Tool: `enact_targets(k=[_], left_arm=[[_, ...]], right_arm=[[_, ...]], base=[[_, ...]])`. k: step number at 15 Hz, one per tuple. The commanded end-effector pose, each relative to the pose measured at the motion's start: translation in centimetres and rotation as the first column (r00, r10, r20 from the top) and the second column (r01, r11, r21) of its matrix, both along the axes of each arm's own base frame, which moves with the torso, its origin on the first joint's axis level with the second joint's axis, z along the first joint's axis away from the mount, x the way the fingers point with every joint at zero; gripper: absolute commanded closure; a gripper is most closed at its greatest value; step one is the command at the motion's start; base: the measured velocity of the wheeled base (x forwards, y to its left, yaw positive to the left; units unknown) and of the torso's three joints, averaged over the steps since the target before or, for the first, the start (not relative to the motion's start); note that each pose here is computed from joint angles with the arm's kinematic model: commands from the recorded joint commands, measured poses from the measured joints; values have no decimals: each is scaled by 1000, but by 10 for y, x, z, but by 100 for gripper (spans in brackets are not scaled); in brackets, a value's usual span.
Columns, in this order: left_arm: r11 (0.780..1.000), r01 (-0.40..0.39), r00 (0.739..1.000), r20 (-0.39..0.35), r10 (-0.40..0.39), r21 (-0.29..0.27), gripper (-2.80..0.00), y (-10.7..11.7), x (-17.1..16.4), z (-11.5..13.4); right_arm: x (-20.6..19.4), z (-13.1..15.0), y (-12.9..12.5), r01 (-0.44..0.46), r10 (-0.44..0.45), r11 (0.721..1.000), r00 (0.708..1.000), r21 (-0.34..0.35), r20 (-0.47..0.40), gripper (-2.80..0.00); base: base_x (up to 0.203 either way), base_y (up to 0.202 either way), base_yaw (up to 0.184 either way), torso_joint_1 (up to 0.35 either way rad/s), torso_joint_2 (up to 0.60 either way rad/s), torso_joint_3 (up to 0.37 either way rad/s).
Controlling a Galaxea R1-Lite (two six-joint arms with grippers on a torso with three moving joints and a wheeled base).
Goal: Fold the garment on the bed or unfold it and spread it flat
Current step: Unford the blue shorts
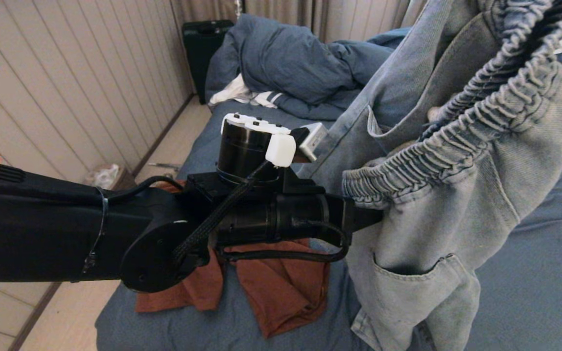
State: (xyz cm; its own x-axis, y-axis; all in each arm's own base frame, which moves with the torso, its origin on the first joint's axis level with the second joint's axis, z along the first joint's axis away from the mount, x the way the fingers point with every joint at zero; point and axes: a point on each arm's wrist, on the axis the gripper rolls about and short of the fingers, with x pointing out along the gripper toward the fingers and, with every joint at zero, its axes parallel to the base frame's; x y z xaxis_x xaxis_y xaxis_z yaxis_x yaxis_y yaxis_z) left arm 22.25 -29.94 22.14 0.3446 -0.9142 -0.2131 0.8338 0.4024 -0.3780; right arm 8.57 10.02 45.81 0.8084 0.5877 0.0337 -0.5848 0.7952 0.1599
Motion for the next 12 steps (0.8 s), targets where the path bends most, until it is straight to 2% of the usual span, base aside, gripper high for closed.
enact_targets(k=[1,9,12], left_arm=[[1000,13,1000,5,-13,-16,0,0,-6,6],[999,20,1000,21,-19,-43,0,10,-16,21],[998,17,999,36,-15,-66,0,31,-32,36]], right_arm=[[0,-1,0,1,-1,1000,1000,-3,-3,0],[1,-1,1,3,-3,1000,1000,-5,-5,0],[5,-3,-1,35,-36,999,999,-12,-12,0]], base=[[0,0,0,0,0,0],[0,0,0,0,0,0],[0,0,0,0,0,0]])
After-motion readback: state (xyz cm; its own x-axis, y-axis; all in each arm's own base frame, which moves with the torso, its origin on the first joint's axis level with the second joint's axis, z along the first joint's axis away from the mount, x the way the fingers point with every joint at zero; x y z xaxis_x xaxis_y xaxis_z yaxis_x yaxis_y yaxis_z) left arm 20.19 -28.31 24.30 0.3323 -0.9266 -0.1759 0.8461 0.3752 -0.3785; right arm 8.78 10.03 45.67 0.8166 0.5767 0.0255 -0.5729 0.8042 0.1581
